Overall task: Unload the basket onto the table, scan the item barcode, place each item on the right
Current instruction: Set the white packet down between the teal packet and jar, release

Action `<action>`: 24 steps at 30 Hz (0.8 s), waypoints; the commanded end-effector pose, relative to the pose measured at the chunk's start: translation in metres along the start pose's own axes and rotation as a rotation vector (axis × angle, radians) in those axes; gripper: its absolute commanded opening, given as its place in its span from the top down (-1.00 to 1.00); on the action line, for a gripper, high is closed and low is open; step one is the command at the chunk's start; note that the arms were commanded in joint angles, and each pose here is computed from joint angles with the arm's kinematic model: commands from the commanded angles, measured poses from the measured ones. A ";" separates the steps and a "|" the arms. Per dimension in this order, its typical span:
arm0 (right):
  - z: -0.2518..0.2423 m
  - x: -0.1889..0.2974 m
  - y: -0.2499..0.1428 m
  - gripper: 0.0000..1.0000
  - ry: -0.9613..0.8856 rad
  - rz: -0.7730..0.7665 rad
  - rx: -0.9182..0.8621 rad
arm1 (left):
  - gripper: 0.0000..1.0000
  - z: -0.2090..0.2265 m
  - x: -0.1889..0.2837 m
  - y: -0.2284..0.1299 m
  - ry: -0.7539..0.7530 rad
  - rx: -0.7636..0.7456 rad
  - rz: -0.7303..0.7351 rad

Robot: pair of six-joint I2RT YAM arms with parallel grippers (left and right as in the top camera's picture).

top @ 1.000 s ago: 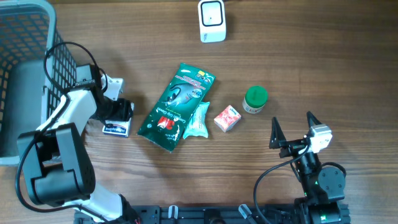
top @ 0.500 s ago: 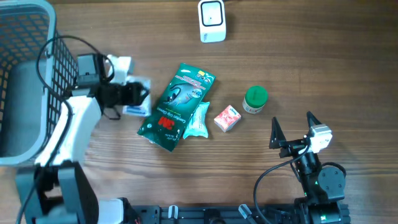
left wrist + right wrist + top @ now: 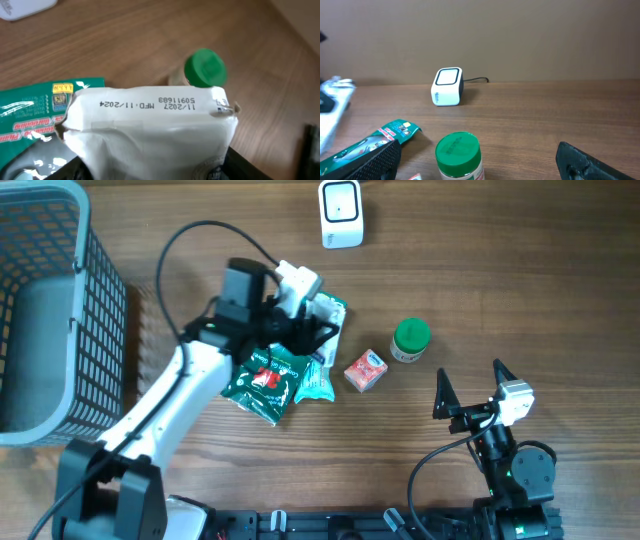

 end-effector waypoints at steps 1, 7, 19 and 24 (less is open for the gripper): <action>0.001 0.000 0.000 -0.99 0.006 -0.005 0.010 | -0.12 -0.002 -0.032 0.002 0.176 0.172 0.038; 0.001 0.000 0.000 -0.99 0.006 -0.005 0.010 | -0.13 -0.027 -0.093 -0.011 0.097 0.207 0.070; 0.001 0.000 0.000 -1.00 0.006 -0.005 0.010 | -1.00 -0.033 0.062 0.079 0.382 0.089 -0.422; 0.001 0.000 0.000 -0.99 0.006 -0.005 0.010 | -1.00 -0.091 0.226 0.114 0.649 -0.389 -0.917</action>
Point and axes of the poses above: each gripper's point midway between its finger pads, its own x axis back along the fingers, its own z axis along the line the jaws close on, y = z × x, the point moved 10 cm from there along x, back along the fingers, and after that the axes turned 13 degrees about -x, right-handed, at the moved point
